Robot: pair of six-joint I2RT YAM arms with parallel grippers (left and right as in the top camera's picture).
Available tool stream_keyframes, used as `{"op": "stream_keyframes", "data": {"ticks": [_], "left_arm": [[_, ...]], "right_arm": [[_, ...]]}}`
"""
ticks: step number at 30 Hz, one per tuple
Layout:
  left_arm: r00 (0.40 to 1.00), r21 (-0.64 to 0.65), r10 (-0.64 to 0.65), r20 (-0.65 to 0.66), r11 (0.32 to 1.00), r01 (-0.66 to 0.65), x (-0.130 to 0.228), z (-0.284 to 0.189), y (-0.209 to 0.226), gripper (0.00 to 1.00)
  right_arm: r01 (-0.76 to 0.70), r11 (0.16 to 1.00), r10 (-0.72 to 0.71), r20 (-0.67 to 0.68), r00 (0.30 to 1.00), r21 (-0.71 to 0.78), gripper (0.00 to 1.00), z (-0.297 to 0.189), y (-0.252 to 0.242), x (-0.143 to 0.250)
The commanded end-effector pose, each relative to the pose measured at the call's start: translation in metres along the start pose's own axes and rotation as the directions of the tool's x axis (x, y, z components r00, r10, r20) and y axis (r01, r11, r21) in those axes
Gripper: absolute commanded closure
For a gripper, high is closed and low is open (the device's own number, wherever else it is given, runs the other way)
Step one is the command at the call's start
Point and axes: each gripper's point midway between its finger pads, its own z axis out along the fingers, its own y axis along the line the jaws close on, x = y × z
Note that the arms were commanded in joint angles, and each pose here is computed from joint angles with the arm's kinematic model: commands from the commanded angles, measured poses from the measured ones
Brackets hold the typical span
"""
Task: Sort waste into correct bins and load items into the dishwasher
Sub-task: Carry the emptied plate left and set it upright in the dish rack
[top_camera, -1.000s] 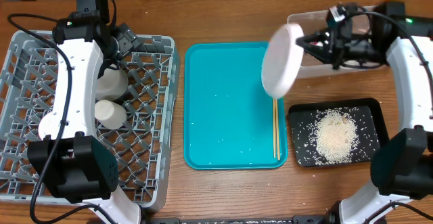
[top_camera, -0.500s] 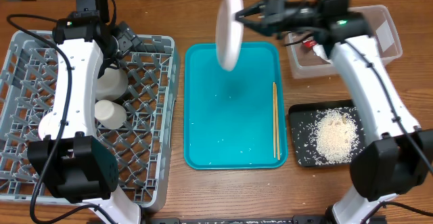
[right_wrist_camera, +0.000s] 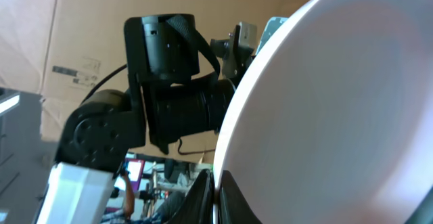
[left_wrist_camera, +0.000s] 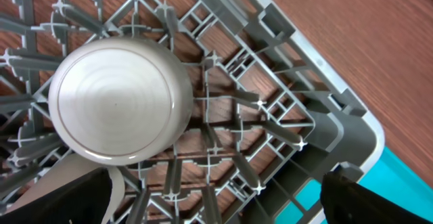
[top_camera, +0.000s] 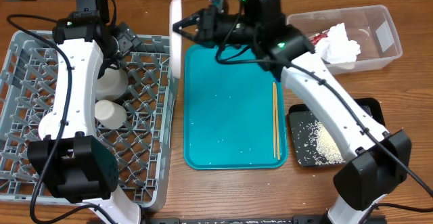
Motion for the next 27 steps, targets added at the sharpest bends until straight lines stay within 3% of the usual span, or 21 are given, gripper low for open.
{"op": "stream_keyframes", "data": {"ticks": [1, 8, 17, 27], "left_arm": [[1.0, -0.012, 0.001, 0.007, 1.0, -0.001, -0.002, 0.0, -0.002, 0.0], [1.0, -0.054, -0.007, 0.03, 0.999, 0.008, -0.007, 0.0, 0.008, 0.0], [0.969, -0.116, -0.244, 0.022, 0.963, 0.245, -0.029, 0.002, 0.069, 0.0], [0.95, -0.15, -0.312, 0.001, 0.939, 0.309, -0.033, 0.002, 0.099, 0.0]], "right_arm": [[0.001, 0.999, -0.005, 0.079, 0.997, 0.048, 0.96, 0.01, -0.005, -0.012], [-0.017, 0.999, 0.014, 0.071, 0.997, 0.049, 0.96, 0.036, -0.033, -0.012], [-0.034, 0.999, 0.034, 0.051, 0.998, -0.001, 0.96, 0.047, -0.036, -0.013], [-0.039, 0.999, 0.039, 0.036, 0.999, 0.007, 0.96, 0.06, -0.036, -0.001]]}}
